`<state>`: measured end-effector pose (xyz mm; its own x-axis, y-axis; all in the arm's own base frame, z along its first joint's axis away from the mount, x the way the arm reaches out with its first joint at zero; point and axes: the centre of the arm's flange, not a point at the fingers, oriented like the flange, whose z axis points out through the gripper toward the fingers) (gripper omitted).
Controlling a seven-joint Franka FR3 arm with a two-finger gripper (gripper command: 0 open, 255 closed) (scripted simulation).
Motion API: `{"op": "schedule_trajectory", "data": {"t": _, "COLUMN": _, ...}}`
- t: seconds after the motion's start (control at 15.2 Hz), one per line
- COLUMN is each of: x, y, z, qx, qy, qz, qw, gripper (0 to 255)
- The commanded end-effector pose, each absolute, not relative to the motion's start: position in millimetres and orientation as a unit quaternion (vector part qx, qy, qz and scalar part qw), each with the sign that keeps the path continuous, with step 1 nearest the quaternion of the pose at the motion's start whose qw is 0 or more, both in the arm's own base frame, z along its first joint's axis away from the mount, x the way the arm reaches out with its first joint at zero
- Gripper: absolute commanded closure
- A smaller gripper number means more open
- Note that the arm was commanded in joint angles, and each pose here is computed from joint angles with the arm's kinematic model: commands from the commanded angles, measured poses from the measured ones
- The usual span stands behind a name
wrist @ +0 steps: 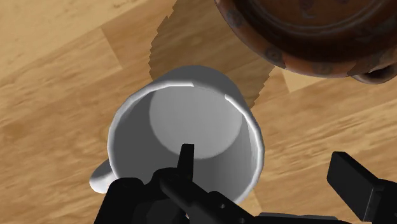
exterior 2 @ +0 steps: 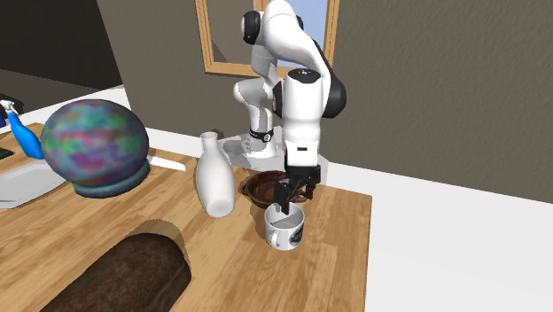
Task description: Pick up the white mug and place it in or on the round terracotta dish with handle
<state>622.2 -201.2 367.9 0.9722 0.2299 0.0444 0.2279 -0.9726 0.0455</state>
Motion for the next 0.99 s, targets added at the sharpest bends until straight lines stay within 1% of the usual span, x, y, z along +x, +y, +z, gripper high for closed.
{"op": "schedule_trajectory", "data": {"t": 0.0, "x": 625, "y": -202, "z": 359, "qx": 0.993, "qy": 0.116, "qz": 0.025, "qw": 0.020, "gripper": 0}}
{"op": "schedule_trajectory", "data": {"t": 0.26, "x": 626, "y": -203, "z": 335, "qx": 0.993, "qy": 0.116, "qz": 0.025, "qw": 0.020, "gripper": 0}}
{"op": "schedule_trajectory", "data": {"t": 0.79, "x": 626, "y": -203, "z": 335, "qx": 0.993, "qy": 0.116, "qz": 0.025, "qw": 0.020, "gripper": 0}}
{"op": "schedule_trajectory", "data": {"t": 0.86, "x": 626, "y": -203, "z": 335, "qx": 0.993, "qy": 0.116, "qz": 0.025, "qw": 0.020, "gripper": 255}}
{"op": "schedule_trajectory", "data": {"t": 0.92, "x": 626, "y": -203, "z": 335, "qx": 0.993, "qy": 0.116, "qz": 0.025, "qw": 0.020, "gripper": 255}}
